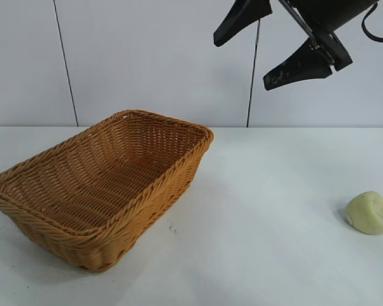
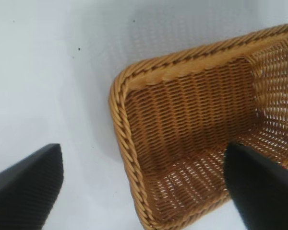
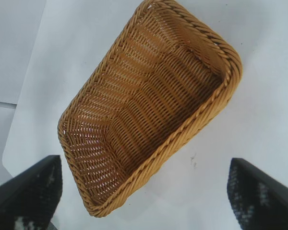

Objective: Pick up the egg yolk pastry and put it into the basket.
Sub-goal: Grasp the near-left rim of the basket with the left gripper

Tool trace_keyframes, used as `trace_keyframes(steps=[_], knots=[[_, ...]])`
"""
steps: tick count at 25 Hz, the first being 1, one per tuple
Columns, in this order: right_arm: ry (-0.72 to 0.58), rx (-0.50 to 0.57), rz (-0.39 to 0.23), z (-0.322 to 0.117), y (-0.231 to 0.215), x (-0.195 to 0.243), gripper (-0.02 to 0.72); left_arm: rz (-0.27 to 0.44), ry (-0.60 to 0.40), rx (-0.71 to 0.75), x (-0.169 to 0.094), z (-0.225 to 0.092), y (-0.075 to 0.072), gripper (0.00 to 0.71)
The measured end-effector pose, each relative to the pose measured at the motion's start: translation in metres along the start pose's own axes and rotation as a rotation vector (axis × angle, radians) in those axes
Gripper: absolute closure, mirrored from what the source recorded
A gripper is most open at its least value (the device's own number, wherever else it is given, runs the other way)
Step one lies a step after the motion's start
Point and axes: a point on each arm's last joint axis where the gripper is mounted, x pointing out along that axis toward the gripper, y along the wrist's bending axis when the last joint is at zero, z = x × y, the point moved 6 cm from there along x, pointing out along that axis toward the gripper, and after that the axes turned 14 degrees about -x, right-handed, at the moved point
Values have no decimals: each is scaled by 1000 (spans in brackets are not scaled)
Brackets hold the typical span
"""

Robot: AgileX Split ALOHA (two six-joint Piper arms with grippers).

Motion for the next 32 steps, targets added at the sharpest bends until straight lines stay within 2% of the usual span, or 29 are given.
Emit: trace_keyframes(steps=[4,7,13,17,19,23,26,29,32], knots=[[0,0,0,0,0,0,62,7,2,-3,2,0,0,14],[0,0,0,0,0,0,62,45,31,-18,15,-4,2,14],[0,0,0,0,0,0,62,158,58,-25,61,-7,7,14],[0,0,0,0,0,0,62,259,82,-36,95,-10,19,14],[0,0,0,0,0,0,62,287,104,-52,111,-14,23,14],[0,0,0,0,0,0,62,275,154,-88,137,-23,22,14],[0,0,0,0,0,0,62,300,176,-97,153,-27,28,14],[0,0,0,0,0,0,62,323,182,-97,160,-28,33,14],[-1,0,-1,0,0,0,62,318,181,-100,161,-28,32,24]])
